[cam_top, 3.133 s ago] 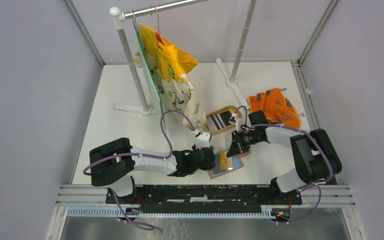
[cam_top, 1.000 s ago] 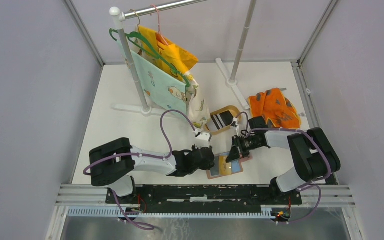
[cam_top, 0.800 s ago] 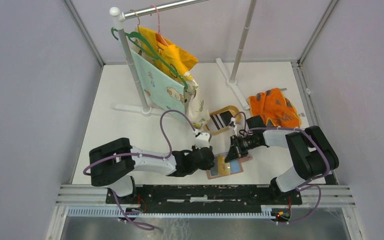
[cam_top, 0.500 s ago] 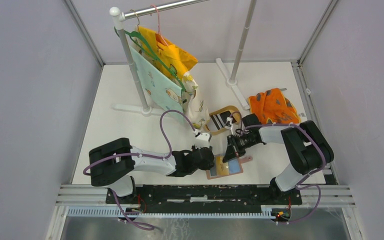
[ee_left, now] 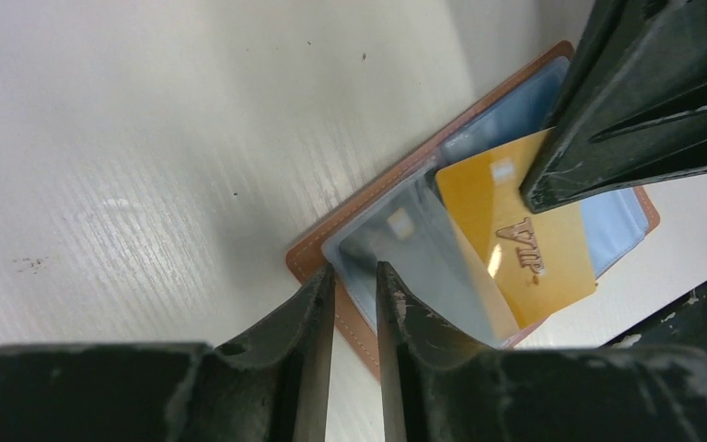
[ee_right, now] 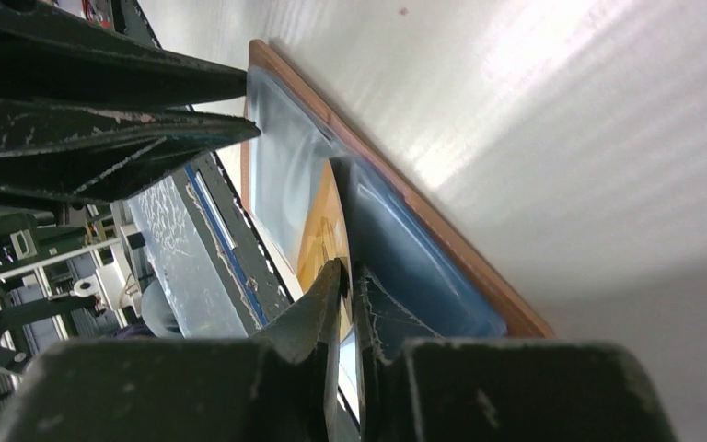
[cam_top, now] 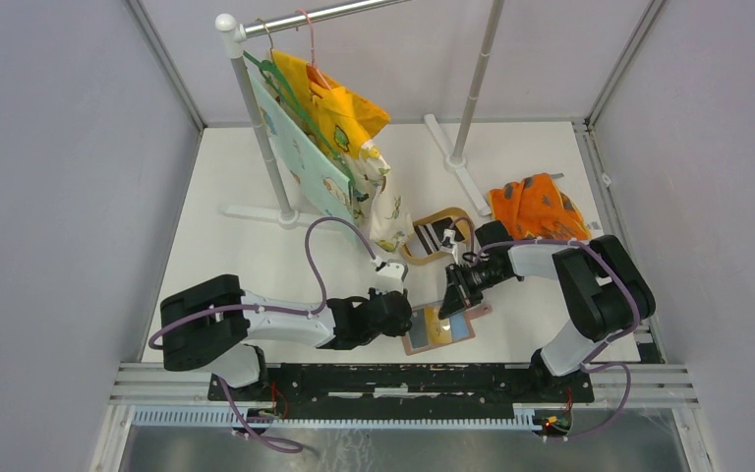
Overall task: Put the credit cards into the card holder
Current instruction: Insert the credit card into the card holder.
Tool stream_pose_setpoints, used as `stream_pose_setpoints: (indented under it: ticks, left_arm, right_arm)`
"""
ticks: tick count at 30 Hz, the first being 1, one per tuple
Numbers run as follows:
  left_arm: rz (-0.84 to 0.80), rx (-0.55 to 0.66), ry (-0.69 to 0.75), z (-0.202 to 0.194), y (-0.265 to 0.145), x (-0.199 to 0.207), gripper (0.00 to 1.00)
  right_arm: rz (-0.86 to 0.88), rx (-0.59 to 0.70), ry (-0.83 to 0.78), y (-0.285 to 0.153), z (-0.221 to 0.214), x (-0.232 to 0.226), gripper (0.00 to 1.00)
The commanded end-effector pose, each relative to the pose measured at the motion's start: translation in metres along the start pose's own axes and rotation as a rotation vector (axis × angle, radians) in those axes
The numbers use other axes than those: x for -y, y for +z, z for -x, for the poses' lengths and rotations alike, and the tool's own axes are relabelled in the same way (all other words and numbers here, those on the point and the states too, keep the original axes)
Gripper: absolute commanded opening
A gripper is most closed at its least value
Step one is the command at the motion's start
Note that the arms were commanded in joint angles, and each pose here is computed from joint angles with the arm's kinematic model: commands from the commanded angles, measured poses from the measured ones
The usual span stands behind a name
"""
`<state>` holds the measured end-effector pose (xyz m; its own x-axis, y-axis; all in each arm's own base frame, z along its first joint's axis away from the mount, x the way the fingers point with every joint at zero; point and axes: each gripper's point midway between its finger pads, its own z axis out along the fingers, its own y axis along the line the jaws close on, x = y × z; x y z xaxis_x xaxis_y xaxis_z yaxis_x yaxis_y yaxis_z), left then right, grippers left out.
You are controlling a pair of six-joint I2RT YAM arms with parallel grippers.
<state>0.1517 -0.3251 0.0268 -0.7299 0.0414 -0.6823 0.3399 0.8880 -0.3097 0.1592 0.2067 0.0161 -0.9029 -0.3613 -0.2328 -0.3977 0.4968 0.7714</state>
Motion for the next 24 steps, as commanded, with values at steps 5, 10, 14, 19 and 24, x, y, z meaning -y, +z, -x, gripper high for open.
stream_pose_setpoints:
  ticks: [5,10,14,19,24]
  left_arm:
    - [0.016,0.030,0.037,0.010,-0.002,0.001,0.28]
    - [-0.005,0.045,0.036,0.014,-0.010,0.005,0.28]
    - [-0.016,0.040,0.050,0.012,-0.010,0.009,0.28]
    - [-0.011,0.029,0.060,0.007,-0.002,0.010,0.28]
    - [-0.003,0.025,0.069,0.005,0.002,0.011,0.28]
  right_arm:
    - [-0.076,0.022,0.000,-0.005,-0.008,0.017,0.12]
    - [-0.067,0.018,0.042,-0.002,-0.011,0.016,0.12]
    - [-0.052,-0.004,0.056,0.002,-0.010,0.015,0.12]
    - [-0.026,-0.029,0.049,0.008,-0.006,0.009,0.12]
    - [-0.025,-0.046,0.050,0.012,-0.004,0.008,0.12]
